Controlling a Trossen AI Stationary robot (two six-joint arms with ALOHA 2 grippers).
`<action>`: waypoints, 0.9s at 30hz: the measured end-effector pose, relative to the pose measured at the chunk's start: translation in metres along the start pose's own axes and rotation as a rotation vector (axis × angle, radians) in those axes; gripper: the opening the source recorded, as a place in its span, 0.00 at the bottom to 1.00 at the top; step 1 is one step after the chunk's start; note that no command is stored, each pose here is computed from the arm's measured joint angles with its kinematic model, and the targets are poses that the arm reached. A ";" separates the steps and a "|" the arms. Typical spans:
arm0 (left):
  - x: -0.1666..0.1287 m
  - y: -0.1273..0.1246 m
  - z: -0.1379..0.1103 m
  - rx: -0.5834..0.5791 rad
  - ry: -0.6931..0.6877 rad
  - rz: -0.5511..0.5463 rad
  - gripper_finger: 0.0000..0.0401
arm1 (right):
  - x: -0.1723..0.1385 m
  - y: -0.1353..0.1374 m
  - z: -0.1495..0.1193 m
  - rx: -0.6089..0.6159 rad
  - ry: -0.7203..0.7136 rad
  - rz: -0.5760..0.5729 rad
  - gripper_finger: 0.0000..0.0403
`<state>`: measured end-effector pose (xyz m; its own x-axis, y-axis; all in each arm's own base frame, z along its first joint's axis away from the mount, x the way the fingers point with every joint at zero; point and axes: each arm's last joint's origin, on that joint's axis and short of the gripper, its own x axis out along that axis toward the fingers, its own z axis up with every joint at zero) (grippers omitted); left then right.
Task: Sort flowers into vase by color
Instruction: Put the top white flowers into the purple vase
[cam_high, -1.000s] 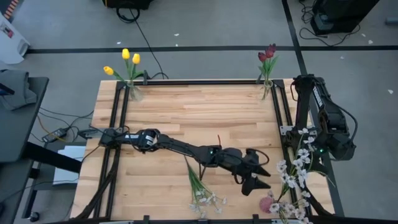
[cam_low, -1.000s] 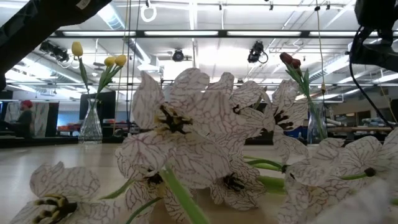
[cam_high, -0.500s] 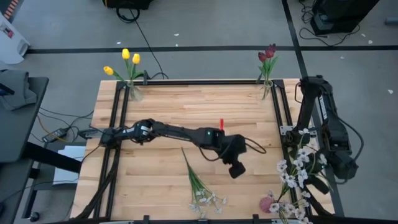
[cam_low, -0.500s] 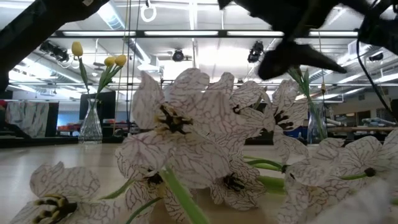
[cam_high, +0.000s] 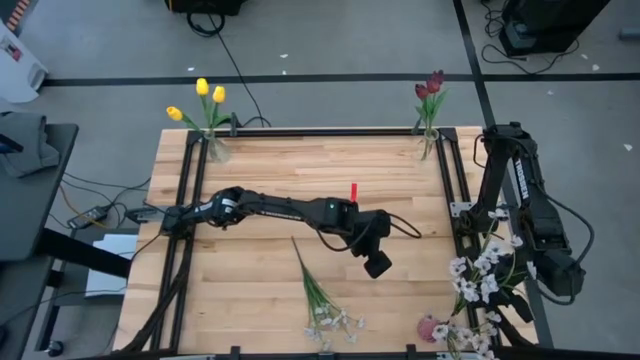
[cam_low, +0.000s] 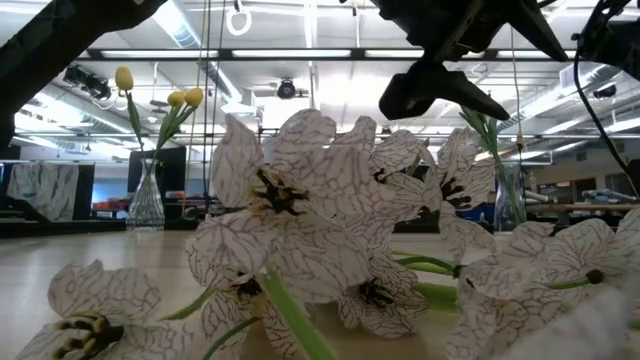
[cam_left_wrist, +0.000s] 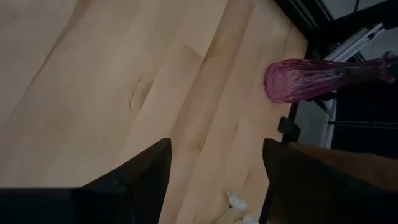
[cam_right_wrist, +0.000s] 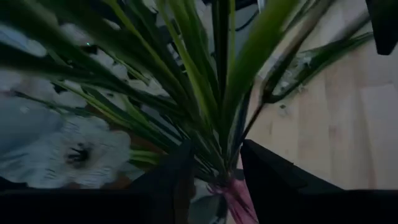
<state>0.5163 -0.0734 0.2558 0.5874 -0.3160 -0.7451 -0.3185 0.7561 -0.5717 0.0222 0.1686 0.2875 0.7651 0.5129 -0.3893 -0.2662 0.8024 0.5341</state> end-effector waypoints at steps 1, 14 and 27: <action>0.000 0.000 0.000 -0.005 -0.001 -0.001 0.64 | 0.000 0.000 0.000 0.000 -0.002 0.001 0.36; 0.000 -0.001 0.001 -0.007 -0.016 -0.010 0.64 | 0.003 -0.002 0.005 0.021 -0.064 -0.039 0.36; 0.000 -0.009 0.006 0.023 -0.074 -0.073 0.64 | 0.005 -0.001 0.005 0.031 -0.011 -0.012 0.21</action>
<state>0.5235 -0.0769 0.2627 0.6622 -0.3281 -0.6737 -0.2563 0.7456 -0.6151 0.0293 0.1690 0.2887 0.7743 0.5002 -0.3877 -0.2390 0.7984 0.5527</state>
